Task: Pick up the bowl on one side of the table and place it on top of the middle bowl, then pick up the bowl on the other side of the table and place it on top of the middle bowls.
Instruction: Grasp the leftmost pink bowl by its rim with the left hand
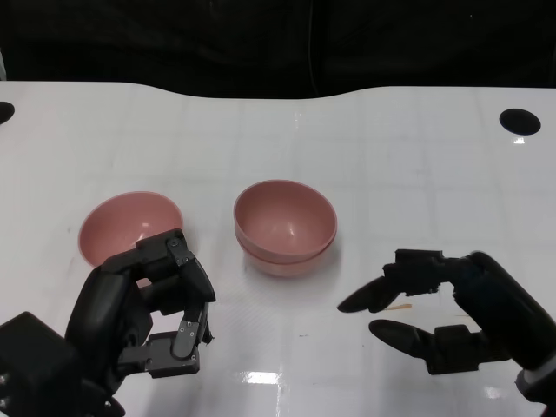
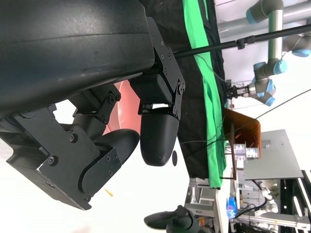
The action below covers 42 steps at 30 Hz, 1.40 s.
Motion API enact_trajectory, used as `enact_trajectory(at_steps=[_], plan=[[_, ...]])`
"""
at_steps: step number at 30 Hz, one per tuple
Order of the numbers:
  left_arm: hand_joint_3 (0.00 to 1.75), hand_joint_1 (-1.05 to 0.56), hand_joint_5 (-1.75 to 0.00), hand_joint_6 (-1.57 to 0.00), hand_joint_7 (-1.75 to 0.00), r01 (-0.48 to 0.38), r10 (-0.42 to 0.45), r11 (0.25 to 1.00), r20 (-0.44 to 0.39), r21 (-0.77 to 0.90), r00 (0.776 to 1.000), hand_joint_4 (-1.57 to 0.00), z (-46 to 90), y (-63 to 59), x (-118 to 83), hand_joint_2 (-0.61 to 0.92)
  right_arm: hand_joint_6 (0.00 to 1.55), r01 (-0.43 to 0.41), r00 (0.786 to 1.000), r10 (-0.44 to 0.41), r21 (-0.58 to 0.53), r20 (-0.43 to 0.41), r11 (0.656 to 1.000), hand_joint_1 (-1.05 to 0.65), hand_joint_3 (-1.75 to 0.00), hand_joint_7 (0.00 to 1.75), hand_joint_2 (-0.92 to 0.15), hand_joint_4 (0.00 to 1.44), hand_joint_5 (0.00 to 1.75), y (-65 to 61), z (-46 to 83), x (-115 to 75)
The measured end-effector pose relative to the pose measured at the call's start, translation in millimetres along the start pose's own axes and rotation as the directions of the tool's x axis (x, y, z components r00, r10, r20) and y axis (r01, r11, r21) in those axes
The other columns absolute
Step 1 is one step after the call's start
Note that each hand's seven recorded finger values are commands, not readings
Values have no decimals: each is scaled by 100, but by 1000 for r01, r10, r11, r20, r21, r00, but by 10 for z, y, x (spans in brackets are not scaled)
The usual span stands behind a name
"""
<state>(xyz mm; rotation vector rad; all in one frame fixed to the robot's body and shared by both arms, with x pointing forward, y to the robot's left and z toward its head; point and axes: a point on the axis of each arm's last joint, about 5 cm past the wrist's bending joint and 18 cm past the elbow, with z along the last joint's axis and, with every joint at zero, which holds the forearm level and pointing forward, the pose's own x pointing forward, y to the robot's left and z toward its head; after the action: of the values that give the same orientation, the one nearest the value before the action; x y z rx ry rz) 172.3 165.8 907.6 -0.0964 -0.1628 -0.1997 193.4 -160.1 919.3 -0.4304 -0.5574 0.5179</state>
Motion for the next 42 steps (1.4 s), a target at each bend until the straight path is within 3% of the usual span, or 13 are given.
enact_trajectory(at_steps=[2,6,8,9,10,12,17,24,28,32,34,36,42], plan=[[115,-13,-139,-81,-109,-3,3,1000,11,10,1000,-79,7,15,-4,48,99,4,1000,-4,19,0,1000,-8,-118,74,-38,78,132,4,10,-49],[110,-13,-133,-81,-103,-7,7,1000,17,21,1000,-77,15,36,-9,50,99,13,1000,-12,31,-16,999,-5,-124,80,-36,78,135,18,6,-112],[47,-25,-100,-67,-49,-1,1,998,12,59,1000,-59,29,57,-11,75,95,41,999,-41,54,-16,998,-2,-151,115,-29,88,166,17,4,-115],[29,-27,-94,-68,-34,4,-5,995,9,97,1000,-56,47,85,-12,83,93,61,998,-60,78,-19,995,-2,-155,123,-27,90,170,25,2,-119],[20,-28,-91,-68,-26,5,-6,992,10,127,1000,-55,69,114,-13,87,92,76,997,-74,98,-28,992,-1,-157,127,-27,91,172,34,-4,-127],[11,-34,-81,-56,-13,3,-6,973,11,230,1000,-39,132,166,-8,91,86,88,995,-81,115,-62,989,-8,-162,152,-25,94,174,50,-22,-141],[7,-46,-72,-39,-1,22,-16,882,-17,470,1000,-16,421,236,66,92,81,132,983,-109,152,-149,980,-9,-164,163,-26,96,175,43,-66,-144],[1,-35,-73,-34,0,46,38,755,-114,654,993,-5,616,236,50,89,81,140,973,-97,198,-211,970,-7,-163,162,-25,95,175,60,-94,-158],[0,-38,-73,-35,-1,52,74,653,-133,755,988,-7,652,231,51,89,81,132,973,-85,211,-217,969,-7,-162,162,-25,95,175,69,-81,-172],[0,-47,-64,-36,-1,66,93,502,-129,862,987,-15,691,206,101,91,81,129,974,-79,230,-213,965,-5,-162,161,-25,94,175,85,-76,-189],[0,-49,-44,-38,0,92,94,429,-146,899,985,-28,691,175,149,91,81,133,973,-81,232,-218,964,-7,-161,160,-26,93,175,85,-75,-212],[0,-50,-36,-40,-1,131,102,344,-175,930,979,-34,648,149,228,89,81,140,972,-90,226,-217,964,-8,-160,159,-27,93,175,72,-61,-228],[0,-53,-33,-44,-2,189,141,197,-218,962,966,-42,486,91,411,87,81,142,973,-95,221,-210,965,-7,-161,159,-26,93,175,63,-35,-233]])
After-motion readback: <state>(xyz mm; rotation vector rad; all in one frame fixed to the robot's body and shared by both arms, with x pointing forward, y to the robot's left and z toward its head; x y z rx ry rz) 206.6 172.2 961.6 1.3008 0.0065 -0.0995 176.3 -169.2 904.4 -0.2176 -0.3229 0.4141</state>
